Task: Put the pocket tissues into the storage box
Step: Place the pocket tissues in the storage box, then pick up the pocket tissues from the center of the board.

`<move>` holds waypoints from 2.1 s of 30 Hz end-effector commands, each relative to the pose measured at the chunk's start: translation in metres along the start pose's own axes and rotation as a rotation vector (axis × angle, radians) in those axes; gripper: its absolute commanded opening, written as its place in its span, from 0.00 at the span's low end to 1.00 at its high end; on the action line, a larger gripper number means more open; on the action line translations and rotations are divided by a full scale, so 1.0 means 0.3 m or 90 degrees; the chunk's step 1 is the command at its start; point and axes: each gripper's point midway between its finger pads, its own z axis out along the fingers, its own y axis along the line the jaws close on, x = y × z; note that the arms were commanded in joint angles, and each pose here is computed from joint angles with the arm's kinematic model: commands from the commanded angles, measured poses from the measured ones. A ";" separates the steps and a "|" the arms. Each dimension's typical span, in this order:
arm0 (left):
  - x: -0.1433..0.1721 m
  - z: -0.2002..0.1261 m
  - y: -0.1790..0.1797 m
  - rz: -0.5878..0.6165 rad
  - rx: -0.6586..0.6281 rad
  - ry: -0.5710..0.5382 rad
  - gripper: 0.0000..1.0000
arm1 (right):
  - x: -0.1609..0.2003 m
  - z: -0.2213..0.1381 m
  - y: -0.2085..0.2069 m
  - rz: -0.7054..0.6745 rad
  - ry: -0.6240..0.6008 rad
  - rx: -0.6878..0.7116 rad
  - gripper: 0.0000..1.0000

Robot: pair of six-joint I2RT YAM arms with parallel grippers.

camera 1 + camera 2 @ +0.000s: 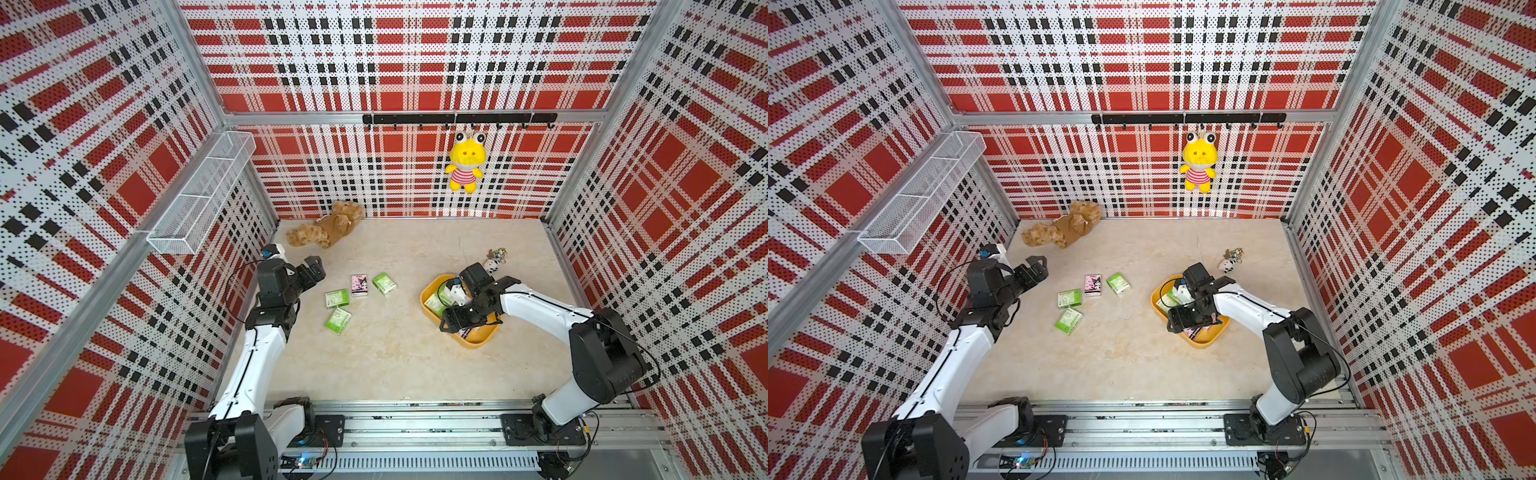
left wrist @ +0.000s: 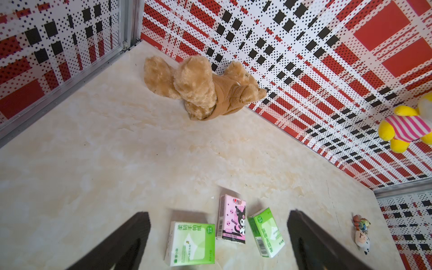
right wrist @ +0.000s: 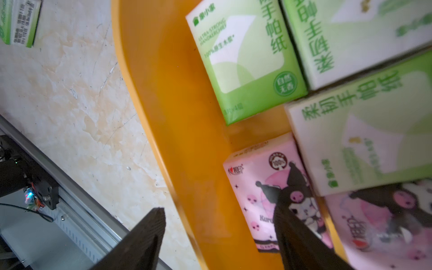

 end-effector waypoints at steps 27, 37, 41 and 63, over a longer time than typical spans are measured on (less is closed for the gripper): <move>-0.037 -0.035 0.044 0.007 -0.012 -0.023 0.99 | -0.701 0.198 0.375 -0.170 -0.123 0.110 0.97; -0.025 -0.023 0.050 0.004 -0.013 -0.015 0.99 | -0.703 0.305 0.375 -0.172 -0.109 0.104 0.94; -0.021 -0.021 0.051 0.005 -0.013 -0.013 0.99 | -0.698 0.349 0.373 -0.179 -0.099 0.120 0.93; -0.021 -0.026 0.066 0.007 -0.018 -0.016 0.99 | -0.655 0.458 0.319 -0.180 -0.063 0.157 0.88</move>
